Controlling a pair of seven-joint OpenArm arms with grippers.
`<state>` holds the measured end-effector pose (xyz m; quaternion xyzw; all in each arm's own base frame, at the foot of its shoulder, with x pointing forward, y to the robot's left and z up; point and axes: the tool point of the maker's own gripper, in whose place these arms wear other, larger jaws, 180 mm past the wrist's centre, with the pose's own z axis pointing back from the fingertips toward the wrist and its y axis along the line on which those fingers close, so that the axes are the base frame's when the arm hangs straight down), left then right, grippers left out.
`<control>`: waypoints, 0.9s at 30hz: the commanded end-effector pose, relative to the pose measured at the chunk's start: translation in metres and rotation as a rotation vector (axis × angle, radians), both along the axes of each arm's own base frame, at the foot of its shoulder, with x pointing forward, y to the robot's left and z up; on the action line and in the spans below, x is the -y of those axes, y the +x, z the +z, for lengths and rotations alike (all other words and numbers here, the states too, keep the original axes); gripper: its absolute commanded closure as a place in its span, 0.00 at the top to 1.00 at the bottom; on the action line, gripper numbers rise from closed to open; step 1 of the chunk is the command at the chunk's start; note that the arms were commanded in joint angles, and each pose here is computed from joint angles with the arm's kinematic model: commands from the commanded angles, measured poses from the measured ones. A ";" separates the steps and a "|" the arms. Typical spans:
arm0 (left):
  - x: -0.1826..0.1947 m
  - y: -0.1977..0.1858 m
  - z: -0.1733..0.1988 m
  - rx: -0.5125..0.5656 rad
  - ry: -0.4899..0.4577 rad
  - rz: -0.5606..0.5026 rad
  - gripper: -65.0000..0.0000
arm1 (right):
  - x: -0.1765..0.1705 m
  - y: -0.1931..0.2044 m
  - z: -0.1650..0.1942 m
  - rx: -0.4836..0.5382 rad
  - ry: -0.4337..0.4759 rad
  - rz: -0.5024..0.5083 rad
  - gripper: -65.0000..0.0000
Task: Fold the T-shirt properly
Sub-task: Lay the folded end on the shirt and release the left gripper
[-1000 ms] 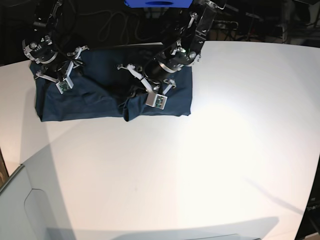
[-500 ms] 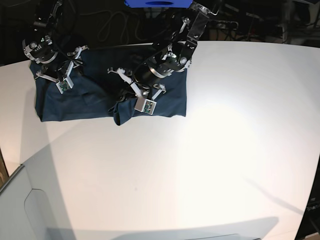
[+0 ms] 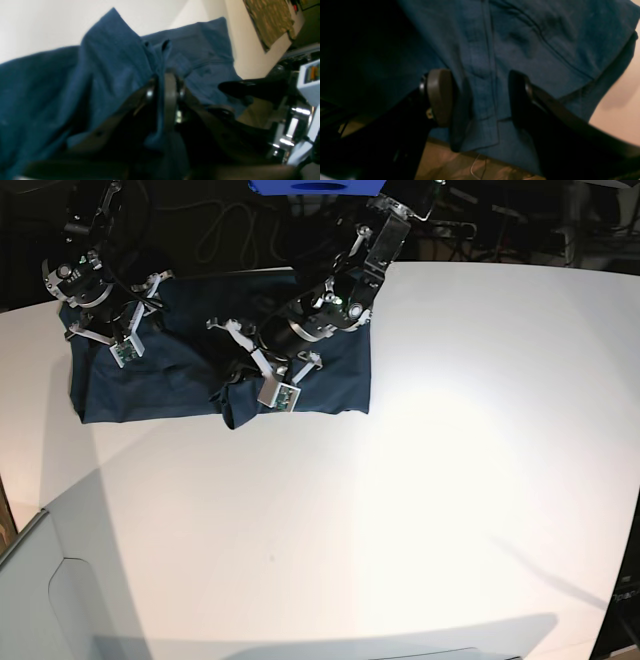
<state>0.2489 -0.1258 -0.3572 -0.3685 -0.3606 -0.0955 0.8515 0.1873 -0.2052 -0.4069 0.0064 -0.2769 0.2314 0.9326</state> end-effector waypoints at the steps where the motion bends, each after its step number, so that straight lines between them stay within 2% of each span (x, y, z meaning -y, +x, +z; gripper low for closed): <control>1: 0.008 0.005 0.017 0.036 -0.046 0.001 0.24 | 0.000 0.005 0.009 0.032 -0.002 0.027 0.51; 3: 0.012 0.002 0.021 0.047 -0.054 -0.012 0.40 | 0.000 0.005 0.008 0.031 -0.002 0.027 0.51; 4: 0.017 -0.002 0.023 0.058 -0.055 -0.034 0.44 | 0.000 0.005 0.008 0.031 -0.002 0.027 0.51; 6: 0.018 -0.005 0.030 0.084 -0.055 -0.054 0.44 | 0.000 0.005 0.008 0.031 -0.002 0.027 0.51; 9: 0.013 0.000 0.054 0.151 -0.091 -0.030 0.44 | 0.000 0.005 0.008 0.031 -0.002 0.027 0.51; 13: -0.018 0.001 0.065 0.206 -0.073 0.014 0.44 | 0.000 0.006 0.009 0.034 -0.003 0.027 0.51; 21: -0.093 -0.007 0.011 0.102 0.081 0.129 0.44 | -0.001 0.008 0.010 0.039 -0.001 0.027 0.51; 24: -0.098 -0.014 -0.004 0.076 0.114 0.106 0.44 | -0.002 0.008 0.010 0.042 0.001 0.026 0.51; 27: -0.081 -0.026 -0.017 0.041 0.116 0.047 0.44 | -0.001 0.011 0.012 0.049 0.001 0.026 0.51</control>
